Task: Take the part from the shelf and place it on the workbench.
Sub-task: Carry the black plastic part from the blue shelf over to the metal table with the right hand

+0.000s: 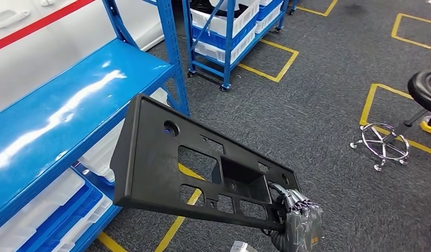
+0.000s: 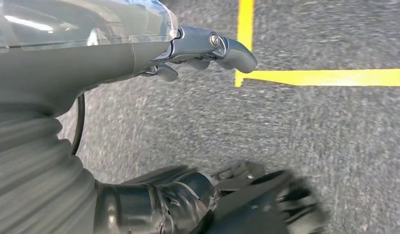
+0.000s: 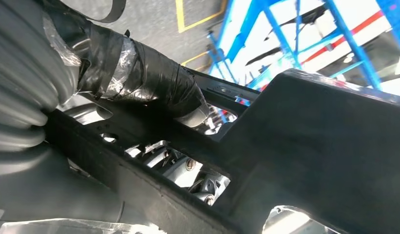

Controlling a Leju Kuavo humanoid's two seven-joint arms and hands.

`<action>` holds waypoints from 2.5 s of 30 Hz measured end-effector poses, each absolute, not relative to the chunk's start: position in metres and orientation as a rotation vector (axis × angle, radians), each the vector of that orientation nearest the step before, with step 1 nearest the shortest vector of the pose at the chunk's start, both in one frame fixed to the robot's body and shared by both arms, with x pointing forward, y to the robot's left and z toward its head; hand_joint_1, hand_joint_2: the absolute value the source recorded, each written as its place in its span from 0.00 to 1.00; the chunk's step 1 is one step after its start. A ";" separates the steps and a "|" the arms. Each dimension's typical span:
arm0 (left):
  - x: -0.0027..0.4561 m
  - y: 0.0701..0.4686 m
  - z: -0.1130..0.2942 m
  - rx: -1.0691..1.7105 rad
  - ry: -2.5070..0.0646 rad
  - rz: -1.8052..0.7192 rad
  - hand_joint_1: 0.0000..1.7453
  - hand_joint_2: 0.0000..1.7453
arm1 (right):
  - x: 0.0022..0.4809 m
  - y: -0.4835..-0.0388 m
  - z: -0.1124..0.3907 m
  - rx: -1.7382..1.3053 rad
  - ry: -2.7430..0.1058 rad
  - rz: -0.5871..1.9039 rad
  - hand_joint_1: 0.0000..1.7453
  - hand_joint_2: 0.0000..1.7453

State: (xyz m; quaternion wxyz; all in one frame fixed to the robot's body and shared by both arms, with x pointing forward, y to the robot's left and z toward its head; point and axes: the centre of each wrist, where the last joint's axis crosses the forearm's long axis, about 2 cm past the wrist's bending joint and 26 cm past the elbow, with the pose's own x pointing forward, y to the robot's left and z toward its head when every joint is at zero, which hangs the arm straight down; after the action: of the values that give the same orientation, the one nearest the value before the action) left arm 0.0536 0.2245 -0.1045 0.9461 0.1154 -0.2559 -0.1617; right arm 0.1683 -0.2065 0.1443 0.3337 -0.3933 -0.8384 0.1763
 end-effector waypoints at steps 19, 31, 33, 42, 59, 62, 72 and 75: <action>0.054 0.225 -0.105 0.239 -0.518 -0.326 0.00 1.00 | 0.163 -0.212 0.141 -1.039 -2.167 0.449 1.00 1.00; 0.053 0.225 -0.105 0.240 -0.516 -0.326 0.00 1.00 | 0.162 -0.213 0.142 -1.049 -2.158 0.438 1.00 1.00; 0.053 0.226 -0.105 0.241 -0.516 -0.326 0.00 1.00 | 0.162 -0.213 0.142 -1.050 -2.158 0.437 1.00 1.00; 0.053 0.226 -0.105 0.243 -0.516 -0.327 0.00 1.00 | 0.162 -0.214 0.141 -1.053 -2.154 0.437 1.00 1.00; 0.053 0.227 -0.105 0.238 -0.527 -0.327 0.00 1.00 | 0.162 -0.218 0.141 -1.074 -2.143 0.437 1.00 1.00; 0.053 0.227 -0.105 0.237 -0.527 -0.325 0.00 1.00 | 0.162 -0.219 0.141 -1.077 -2.139 0.436 1.00 1.00; 0.053 0.228 -0.105 0.215 -0.540 -0.320 0.00 1.00 | 0.161 -0.221 0.141 -1.085 -2.135 0.436 1.00 1.00; 0.051 0.229 -0.106 0.207 -0.536 -0.319 0.00 1.00 | 0.160 -0.222 0.140 -1.087 -2.129 0.438 1.00 1.00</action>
State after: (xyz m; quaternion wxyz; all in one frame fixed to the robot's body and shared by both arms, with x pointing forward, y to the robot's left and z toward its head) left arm 0.0515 0.2291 -0.1056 0.9465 0.1015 -0.2632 -0.1568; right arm 0.1602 -0.2215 0.1404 0.3481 -0.4193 -0.8213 0.1689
